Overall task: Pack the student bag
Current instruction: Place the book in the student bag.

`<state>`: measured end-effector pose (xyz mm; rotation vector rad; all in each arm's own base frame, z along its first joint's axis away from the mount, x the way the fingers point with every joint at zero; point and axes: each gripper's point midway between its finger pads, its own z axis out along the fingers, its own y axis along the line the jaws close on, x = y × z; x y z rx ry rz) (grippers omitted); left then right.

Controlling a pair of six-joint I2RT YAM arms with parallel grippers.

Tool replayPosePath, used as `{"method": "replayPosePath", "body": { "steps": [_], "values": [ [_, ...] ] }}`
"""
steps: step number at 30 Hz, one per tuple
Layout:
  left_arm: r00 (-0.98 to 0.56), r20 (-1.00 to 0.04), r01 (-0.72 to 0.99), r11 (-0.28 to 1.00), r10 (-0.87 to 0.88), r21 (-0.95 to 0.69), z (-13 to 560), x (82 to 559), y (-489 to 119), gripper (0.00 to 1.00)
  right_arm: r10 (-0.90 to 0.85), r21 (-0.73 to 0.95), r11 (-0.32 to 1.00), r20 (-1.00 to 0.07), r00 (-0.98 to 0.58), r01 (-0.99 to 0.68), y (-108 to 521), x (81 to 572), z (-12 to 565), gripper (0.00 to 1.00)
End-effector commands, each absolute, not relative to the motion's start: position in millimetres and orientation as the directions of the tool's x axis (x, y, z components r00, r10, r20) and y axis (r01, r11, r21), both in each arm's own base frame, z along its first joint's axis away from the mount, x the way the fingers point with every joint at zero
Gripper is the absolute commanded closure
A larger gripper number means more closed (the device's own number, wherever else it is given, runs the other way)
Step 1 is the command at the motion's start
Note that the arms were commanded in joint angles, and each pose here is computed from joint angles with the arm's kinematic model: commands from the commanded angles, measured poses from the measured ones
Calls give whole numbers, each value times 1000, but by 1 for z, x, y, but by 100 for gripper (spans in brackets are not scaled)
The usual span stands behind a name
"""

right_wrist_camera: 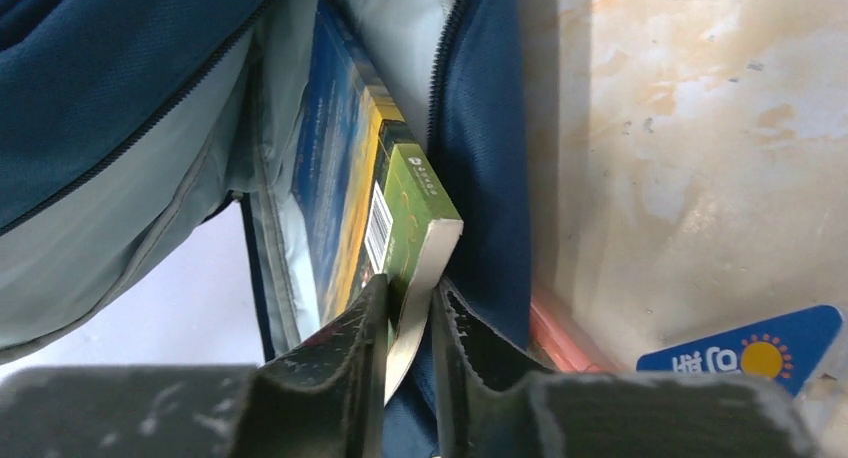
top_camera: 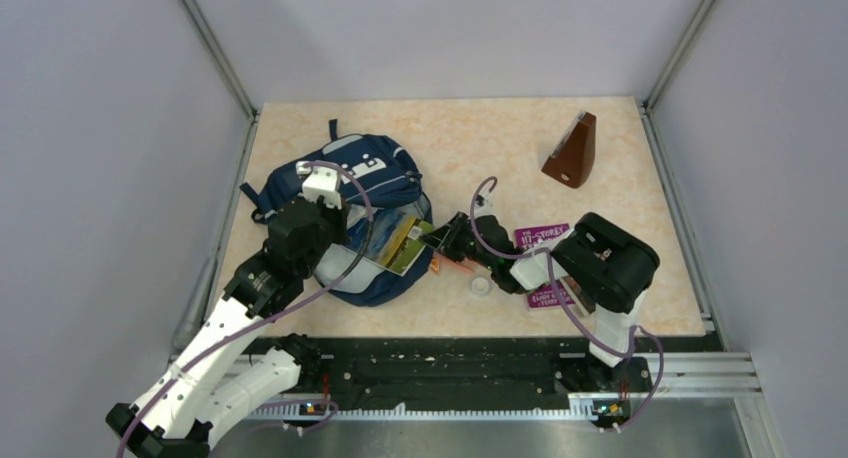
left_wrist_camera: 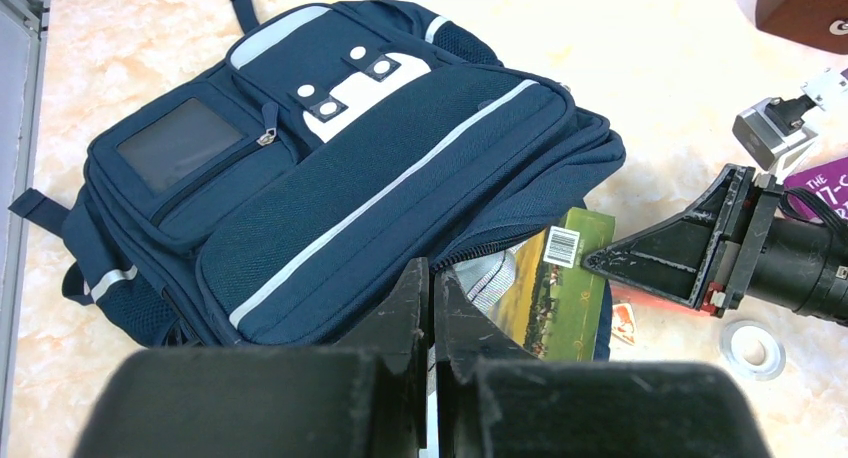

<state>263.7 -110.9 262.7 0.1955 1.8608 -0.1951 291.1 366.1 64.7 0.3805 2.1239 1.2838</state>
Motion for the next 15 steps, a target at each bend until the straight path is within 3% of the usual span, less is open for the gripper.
{"method": "replayPosePath", "body": {
  "steps": [1, 5, 15],
  "values": [
    [-170, -984, 246, 965, -52, -93, 301, 271, -117, 100, 600, 924, 357, -341, -724, -140, 379, 307, 109, 85],
    [-167, -985, 245, 965, -55, -95, 303, 271, -117, 100, 621, 934, 310, -340, -706, -177, 378, 308, 132, 100],
    [-161, -985, 247, 964, -57, -96, 304, 270, -116, 100, 683, 939, 152, -327, -653, -310, 375, 306, 198, 100]
  ]
}}
